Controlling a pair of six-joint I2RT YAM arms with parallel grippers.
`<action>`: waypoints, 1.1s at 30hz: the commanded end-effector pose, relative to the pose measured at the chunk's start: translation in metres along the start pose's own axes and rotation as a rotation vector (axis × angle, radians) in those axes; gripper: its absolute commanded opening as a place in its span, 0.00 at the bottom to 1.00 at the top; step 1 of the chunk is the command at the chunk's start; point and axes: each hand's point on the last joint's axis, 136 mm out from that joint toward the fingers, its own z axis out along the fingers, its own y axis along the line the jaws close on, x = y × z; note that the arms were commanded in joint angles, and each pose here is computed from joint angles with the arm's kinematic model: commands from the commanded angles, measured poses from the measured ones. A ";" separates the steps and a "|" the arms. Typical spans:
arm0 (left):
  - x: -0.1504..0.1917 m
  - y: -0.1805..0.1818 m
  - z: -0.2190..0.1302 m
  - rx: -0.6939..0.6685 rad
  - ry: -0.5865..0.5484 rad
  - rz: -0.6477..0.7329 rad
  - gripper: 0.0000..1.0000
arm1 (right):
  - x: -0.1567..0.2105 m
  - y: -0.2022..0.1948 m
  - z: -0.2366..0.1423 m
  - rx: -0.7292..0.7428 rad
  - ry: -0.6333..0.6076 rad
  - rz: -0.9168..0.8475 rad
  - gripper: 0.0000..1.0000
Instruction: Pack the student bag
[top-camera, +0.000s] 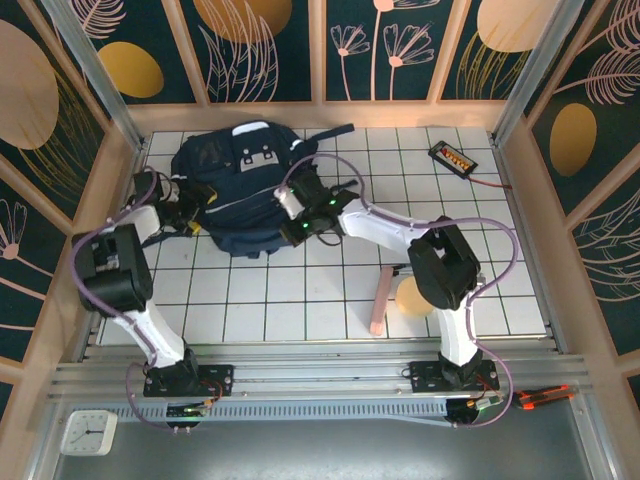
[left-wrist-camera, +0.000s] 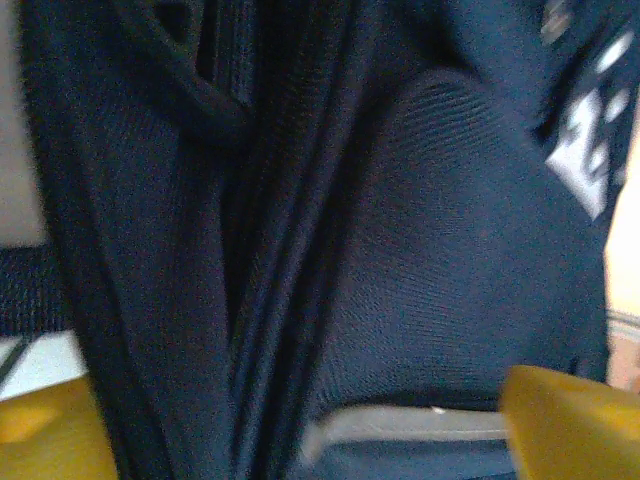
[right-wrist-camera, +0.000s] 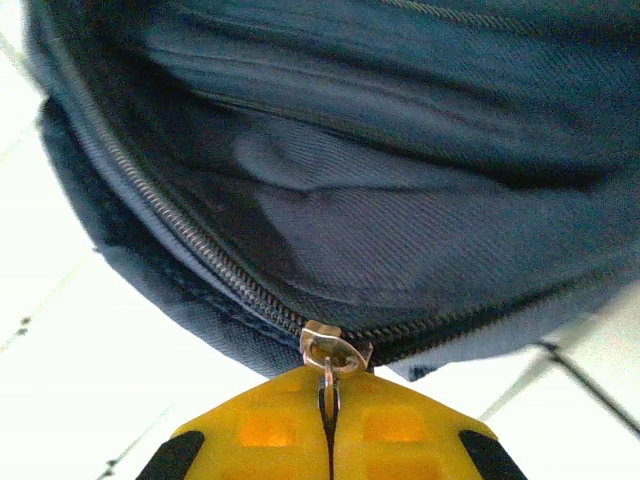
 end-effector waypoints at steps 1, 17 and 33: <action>0.031 -0.011 -0.045 0.043 -0.074 0.026 0.99 | -0.025 0.041 -0.004 -0.143 -0.040 0.055 0.00; 0.122 -0.022 0.016 0.190 0.098 -0.217 0.99 | -0.033 0.091 0.008 -0.230 -0.014 -0.020 0.00; 0.079 0.011 0.018 0.032 0.024 -0.092 0.00 | -0.003 -0.049 -0.010 0.069 0.106 0.055 0.00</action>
